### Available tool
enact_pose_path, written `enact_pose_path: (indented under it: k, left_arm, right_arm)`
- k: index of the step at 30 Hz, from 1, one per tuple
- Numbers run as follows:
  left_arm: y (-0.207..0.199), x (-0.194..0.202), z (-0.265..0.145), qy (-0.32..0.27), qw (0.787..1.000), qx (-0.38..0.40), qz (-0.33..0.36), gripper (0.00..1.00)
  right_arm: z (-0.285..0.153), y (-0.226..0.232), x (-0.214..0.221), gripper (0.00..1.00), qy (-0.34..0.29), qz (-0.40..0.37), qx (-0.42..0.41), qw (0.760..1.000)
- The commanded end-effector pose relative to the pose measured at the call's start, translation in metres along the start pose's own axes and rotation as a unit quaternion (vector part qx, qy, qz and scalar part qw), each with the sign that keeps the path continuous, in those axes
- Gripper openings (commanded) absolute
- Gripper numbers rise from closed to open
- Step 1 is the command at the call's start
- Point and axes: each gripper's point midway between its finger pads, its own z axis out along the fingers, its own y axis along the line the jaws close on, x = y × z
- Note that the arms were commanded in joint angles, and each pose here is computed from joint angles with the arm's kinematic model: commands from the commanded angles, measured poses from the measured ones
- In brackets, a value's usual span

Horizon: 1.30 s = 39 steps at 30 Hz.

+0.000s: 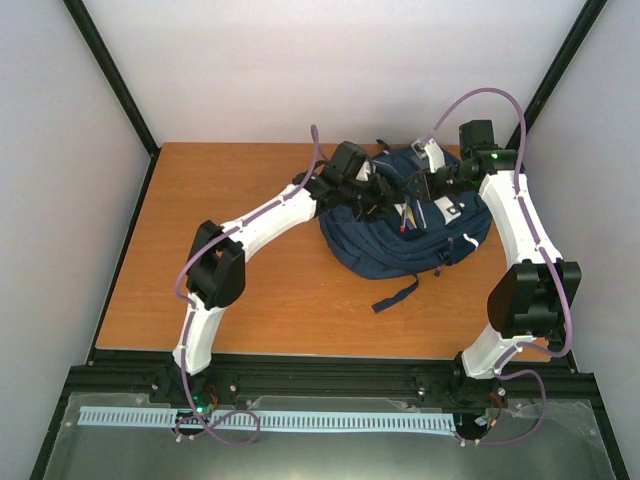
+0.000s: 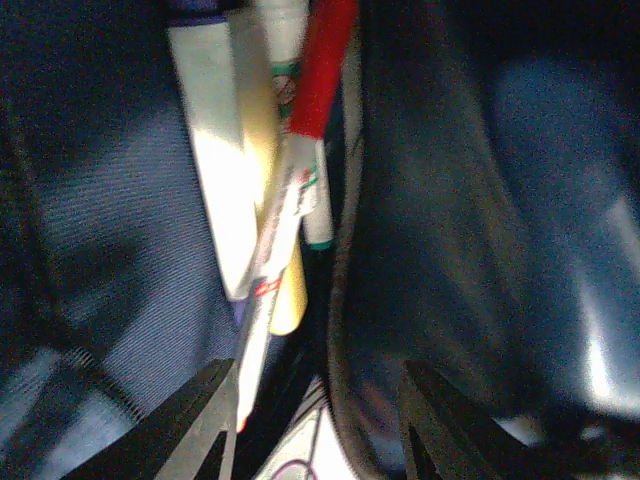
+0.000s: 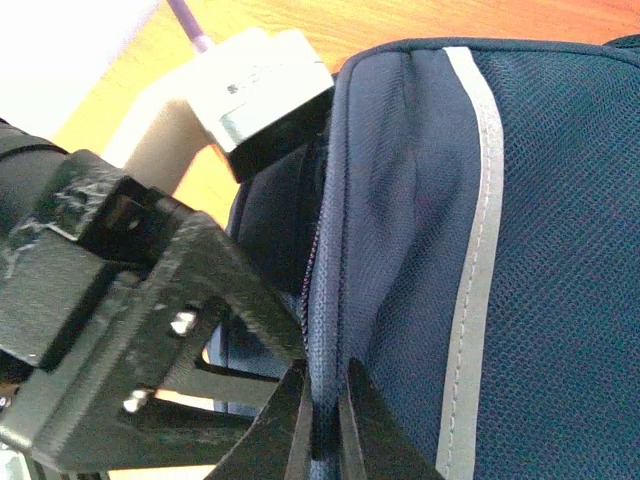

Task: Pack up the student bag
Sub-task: Place the stationery in the student bag, then adjust the student bag at the center of the board.

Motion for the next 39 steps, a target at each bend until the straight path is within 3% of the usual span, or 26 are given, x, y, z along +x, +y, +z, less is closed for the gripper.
enact_pose_path:
  k: [1, 7, 11, 14, 21, 29, 39]
  left_arm:
    - [-0.017, 0.021, -0.038, -0.006, 0.998, 0.007, 0.062, 0.47]
    - [0.024, 0.05, -0.08, -0.006, 0.994, -0.049, 0.098, 0.52]
    - [0.057, 0.049, -0.102, -0.046, 0.982, -0.1, 0.154, 0.67]
    - [0.079, 0.044, -0.109, -0.059, 0.975, -0.123, 0.177, 0.68]
    - [0.111, 0.008, -0.104, -0.094, 0.957, -0.168, 0.216, 0.69]
    - [0.128, -0.047, -0.092, -0.107, 0.956, -0.179, 0.209, 0.68]
    - [0.097, -0.061, -0.056, -0.068, 0.963, -0.064, 0.253, 0.55]
  right_arm:
    - [-0.004, 0.032, -0.008, 0.03, -0.021, -0.038, -0.056, 0.998]
    - [0.011, 0.02, 0.012, 0.03, 0.003, -0.036, -0.049, 0.998]
    - [0.022, 0.016, 0.032, 0.03, 0.032, -0.038, -0.055, 0.997]
    - [0.031, 0.012, 0.051, 0.03, 0.057, -0.04, -0.049, 0.996]
    - [0.043, 0.01, 0.08, 0.03, 0.101, -0.048, -0.031, 0.993]
    - [0.047, 0.001, 0.099, 0.03, 0.129, -0.058, -0.004, 0.99]
    - [0.057, 0.001, 0.114, 0.05, 0.141, -0.043, -0.01, 0.989]
